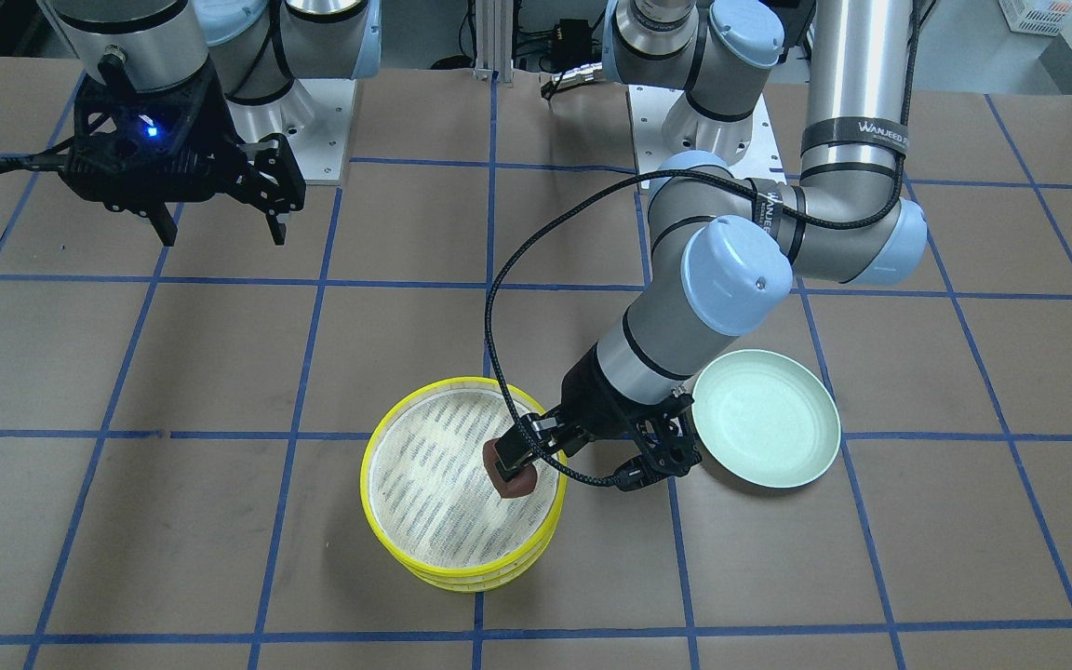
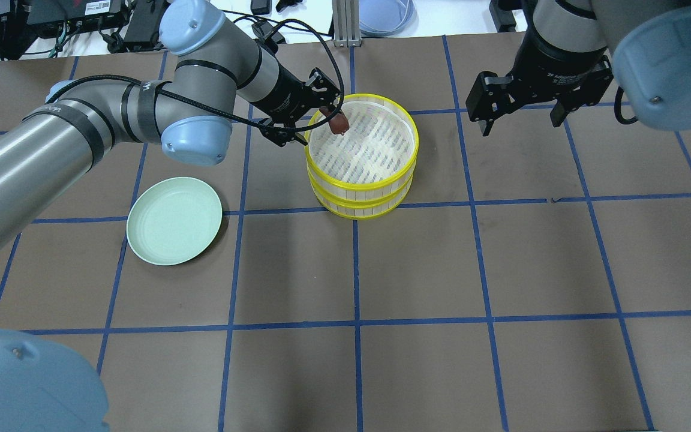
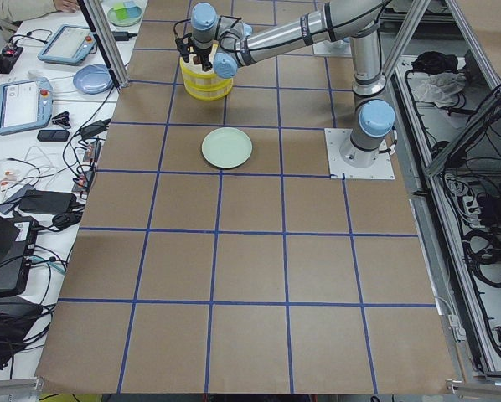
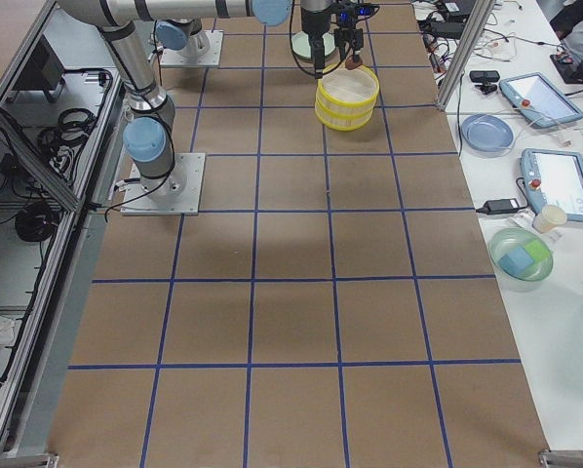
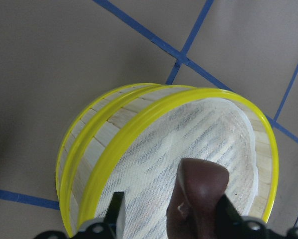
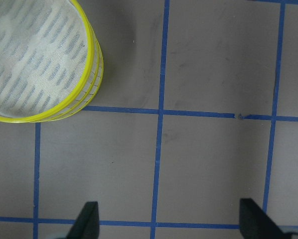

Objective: Stack buns with steamer

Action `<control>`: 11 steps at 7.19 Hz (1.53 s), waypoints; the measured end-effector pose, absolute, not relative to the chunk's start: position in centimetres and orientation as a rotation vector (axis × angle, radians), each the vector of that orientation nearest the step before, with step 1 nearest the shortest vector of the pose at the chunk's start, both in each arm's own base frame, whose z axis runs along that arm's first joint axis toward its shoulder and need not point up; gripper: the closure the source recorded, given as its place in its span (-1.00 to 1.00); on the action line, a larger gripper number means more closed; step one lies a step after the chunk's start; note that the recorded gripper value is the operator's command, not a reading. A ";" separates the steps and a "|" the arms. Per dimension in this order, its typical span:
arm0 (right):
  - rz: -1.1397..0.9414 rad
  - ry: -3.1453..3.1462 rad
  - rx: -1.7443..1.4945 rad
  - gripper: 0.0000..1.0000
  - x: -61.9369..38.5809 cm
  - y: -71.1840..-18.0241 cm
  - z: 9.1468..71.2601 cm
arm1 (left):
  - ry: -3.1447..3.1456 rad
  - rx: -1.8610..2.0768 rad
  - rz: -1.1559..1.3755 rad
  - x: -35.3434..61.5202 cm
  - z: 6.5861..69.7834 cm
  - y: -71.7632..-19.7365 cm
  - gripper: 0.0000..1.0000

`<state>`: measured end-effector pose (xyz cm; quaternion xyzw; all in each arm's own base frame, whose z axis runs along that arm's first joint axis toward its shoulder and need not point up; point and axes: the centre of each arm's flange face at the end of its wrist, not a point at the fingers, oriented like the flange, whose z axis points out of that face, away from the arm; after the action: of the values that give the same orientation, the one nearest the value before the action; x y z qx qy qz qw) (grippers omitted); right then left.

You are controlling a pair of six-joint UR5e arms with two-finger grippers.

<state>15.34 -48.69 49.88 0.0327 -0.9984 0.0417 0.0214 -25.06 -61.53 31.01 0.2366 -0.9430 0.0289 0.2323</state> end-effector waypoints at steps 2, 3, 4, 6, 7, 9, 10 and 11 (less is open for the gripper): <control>0.137 -3.098 0.063 -0.99 15.4 -48.5 50.1 | -2.596 0.647 0.084 -25.0 31.1 -61.6 -1.00; 0.140 -3.097 0.051 -0.99 15.4 -48.5 50.1 | -2.598 0.647 0.090 -24.9 31.4 -61.7 -1.00; 0.141 -3.097 0.047 -0.99 15.4 -48.5 50.2 | -2.630 0.659 0.101 -24.4 31.9 -61.6 -1.00; 0.142 -3.096 0.045 -0.99 15.4 -48.5 50.2 | -2.805 0.586 0.169 -22.1 35.1 -62.0 -1.00; 0.141 -3.096 0.045 -0.99 15.4 -48.5 50.1 | -2.882 0.516 0.199 -19.8 37.8 -62.4 -1.00; 0.139 -3.096 0.045 -0.99 15.4 -48.5 50.1 | -2.985 0.376 0.201 -13.8 42.8 -61.3 -1.00; 0.139 -3.096 0.045 -0.99 15.4 -48.5 50.1 | -3.078 0.278 0.181 -10.4 44.9 -59.9 -1.00; 0.139 -3.097 0.045 -0.99 15.4 -48.5 50.1 | -3.168 0.184 0.154 -7.8 47.0 -58.1 -1.00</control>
<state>15.39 -48.45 50.07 0.0144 -0.9987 0.0447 0.0206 -7.75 -58.14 47.01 0.0581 -0.9970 0.0486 -0.0176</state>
